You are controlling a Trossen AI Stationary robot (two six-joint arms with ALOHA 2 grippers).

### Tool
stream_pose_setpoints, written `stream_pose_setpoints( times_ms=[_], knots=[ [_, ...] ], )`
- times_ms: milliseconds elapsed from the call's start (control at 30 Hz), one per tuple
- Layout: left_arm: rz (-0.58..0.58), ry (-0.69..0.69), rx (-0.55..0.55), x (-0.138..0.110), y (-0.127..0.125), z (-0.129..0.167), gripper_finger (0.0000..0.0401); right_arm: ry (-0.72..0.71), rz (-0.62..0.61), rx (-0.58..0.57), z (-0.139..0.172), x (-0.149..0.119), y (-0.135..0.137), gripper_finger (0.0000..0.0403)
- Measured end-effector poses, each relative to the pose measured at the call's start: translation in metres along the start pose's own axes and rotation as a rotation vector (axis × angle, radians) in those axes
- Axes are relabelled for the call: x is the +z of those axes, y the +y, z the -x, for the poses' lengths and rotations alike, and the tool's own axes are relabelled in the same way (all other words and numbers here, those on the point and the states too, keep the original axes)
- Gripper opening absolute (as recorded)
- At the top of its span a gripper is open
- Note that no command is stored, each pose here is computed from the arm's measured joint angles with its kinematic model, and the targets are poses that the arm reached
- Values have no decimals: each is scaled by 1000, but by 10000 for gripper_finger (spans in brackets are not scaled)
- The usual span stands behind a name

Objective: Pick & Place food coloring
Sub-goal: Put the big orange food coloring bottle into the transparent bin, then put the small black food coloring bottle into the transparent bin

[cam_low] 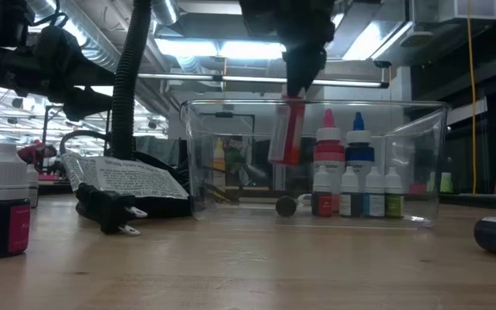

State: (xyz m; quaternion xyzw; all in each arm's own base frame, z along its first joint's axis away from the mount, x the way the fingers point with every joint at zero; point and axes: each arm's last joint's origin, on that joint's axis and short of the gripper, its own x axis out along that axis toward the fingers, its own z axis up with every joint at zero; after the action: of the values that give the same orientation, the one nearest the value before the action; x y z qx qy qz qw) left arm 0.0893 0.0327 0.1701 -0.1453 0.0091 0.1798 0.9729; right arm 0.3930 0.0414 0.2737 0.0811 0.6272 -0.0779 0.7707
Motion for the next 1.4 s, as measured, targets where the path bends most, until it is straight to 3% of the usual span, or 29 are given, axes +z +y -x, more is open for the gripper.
stream_pose_setpoints(
  times_ms=[533,1100,1400],
  knots=[
    [0,0,0,0,0,0,322,95,24,4,-41,-16,-3,122],
    [0,0,0,0,0,0,322,86,72,9,-44,-15,-6,146],
    [0,0,0,0,0,0,322,97,46,4,-42,-17,-6,201]
  ],
)
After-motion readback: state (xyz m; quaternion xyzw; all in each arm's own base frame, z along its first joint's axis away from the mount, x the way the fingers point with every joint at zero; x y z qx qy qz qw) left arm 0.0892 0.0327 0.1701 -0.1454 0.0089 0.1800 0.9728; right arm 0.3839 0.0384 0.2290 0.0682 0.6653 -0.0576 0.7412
